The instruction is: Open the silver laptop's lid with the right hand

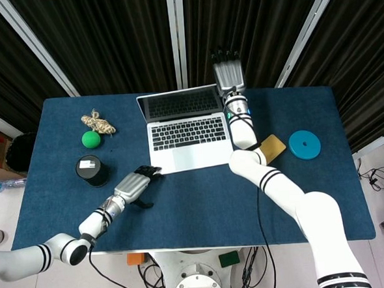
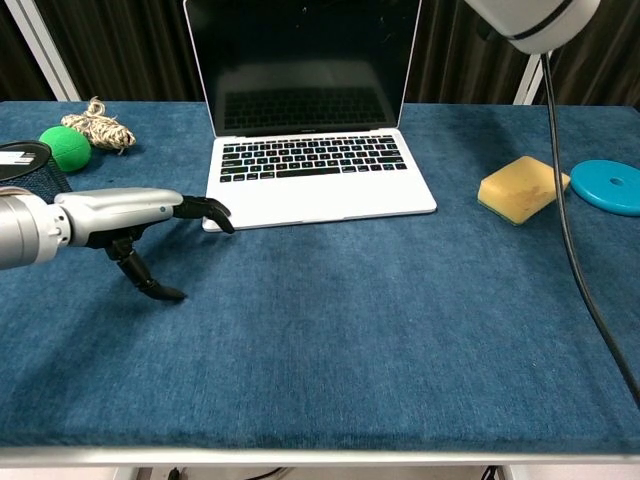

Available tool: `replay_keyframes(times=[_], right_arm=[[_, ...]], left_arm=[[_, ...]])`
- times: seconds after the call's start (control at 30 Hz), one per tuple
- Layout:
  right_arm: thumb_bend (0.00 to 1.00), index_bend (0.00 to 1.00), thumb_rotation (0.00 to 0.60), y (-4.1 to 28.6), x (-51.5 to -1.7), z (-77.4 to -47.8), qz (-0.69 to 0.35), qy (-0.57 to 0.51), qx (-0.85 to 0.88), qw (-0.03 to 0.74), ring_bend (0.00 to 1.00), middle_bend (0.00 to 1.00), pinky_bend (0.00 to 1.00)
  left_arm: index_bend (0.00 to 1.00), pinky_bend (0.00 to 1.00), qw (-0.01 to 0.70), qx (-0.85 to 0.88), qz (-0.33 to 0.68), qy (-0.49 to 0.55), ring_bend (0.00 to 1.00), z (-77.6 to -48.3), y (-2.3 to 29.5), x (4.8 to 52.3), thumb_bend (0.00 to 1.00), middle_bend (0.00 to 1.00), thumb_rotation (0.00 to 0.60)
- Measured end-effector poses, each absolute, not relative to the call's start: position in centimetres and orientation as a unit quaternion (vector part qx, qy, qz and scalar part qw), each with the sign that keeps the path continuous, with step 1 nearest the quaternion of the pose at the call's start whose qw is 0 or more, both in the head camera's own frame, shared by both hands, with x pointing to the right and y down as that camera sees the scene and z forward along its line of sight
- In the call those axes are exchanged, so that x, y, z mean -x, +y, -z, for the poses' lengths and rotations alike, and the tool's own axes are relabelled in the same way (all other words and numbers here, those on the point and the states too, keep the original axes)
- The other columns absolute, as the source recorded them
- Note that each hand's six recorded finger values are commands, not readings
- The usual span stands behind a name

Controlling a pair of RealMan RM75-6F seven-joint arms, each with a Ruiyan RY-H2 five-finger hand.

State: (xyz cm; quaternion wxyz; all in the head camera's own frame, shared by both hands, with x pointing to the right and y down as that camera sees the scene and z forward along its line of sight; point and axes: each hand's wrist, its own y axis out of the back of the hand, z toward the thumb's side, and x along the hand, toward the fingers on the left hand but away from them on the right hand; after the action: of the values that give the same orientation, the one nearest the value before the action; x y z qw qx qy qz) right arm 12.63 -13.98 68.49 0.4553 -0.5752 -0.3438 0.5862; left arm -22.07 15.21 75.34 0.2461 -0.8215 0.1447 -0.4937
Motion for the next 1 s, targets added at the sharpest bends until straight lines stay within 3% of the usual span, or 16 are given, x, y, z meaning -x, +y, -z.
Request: replay_keyframes(times=[0.6,0.83,1.0], right_arm=[[0.3,0.0,0.6,-14.6,-11.7,-69.5,-0.583,-0.33,0.597,0.441,0.0,0.01,0.0],[0.3,0.0,0.6,-12.9,-12.7,-69.0,-0.548,-0.323,0.615,0.465,0.0,0.0,0.0],[0.3,0.0,0.6,-9.7,-13.7,-66.9,-0.51,-0.311,0.646,0.475,0.0,0.0,0.0]], left_arm=[[0.15,0.03,0.257,0.821,0.482,0.167,0.0,-73.3,15.1,22.5,0.18,0.11,0.6],[0.16,0.03,0.288,0.809,0.465,0.215,0.0,-69.5,14.4,24.6,0.18,0.11,0.6],[0.16,0.03,0.317,0.785,0.472,0.247,0.0,-66.4,14.5,27.7,0.18,0.11,0.6]])
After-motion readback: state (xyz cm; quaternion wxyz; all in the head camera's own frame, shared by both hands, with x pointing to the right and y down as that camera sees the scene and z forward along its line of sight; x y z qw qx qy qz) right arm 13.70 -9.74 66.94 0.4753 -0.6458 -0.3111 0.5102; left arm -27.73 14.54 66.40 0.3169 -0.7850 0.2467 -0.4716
